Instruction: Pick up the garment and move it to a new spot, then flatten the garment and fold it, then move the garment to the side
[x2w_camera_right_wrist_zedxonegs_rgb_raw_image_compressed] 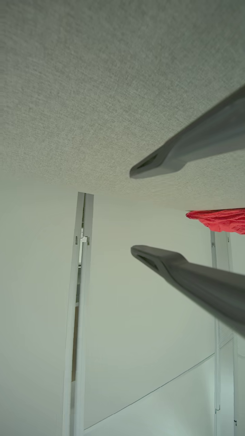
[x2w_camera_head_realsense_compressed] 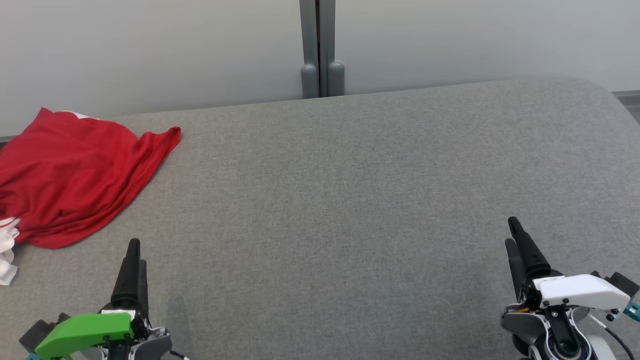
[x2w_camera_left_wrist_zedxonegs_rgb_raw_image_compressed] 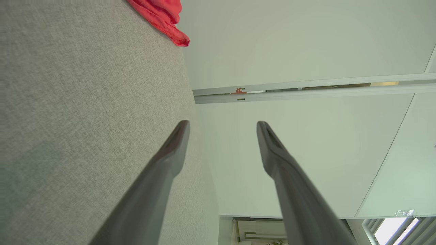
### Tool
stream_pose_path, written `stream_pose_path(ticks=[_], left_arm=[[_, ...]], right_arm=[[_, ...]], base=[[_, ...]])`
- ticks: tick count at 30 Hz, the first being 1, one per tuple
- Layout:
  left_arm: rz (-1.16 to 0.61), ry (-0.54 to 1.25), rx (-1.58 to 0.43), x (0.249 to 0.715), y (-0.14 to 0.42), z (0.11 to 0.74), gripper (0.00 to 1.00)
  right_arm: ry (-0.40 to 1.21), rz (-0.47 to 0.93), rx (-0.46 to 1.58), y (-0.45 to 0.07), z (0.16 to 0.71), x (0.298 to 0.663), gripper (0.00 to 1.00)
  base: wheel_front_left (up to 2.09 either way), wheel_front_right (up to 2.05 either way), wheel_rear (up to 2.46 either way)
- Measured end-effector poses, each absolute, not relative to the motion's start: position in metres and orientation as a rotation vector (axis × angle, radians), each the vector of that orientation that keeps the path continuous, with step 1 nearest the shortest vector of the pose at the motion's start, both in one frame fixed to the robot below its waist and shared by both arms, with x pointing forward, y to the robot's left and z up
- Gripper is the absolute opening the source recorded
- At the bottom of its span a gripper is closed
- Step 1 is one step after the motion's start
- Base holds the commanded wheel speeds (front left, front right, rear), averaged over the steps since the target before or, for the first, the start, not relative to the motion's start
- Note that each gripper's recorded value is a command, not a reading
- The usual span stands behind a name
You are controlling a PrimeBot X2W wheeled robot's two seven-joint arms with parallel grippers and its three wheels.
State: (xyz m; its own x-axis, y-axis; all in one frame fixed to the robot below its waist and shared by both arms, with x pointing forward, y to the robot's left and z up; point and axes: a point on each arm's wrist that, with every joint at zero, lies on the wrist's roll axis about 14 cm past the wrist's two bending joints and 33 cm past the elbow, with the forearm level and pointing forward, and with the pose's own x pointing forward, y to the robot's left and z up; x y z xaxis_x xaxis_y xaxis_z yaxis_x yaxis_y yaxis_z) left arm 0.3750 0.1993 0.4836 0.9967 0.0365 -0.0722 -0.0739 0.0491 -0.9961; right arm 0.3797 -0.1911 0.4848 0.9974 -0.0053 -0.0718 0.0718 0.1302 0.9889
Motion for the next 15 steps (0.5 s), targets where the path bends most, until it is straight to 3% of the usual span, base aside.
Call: stream_pose_path(ticks=[15], left_arm=[[0.09,0.015,-1.254,0.37,0.202,0.486,1.0]], right_arm=[[0.024,-0.003,1.064,-0.184,0.501,0.382,1.0]], base=[[0.0,0.0,0.0]])
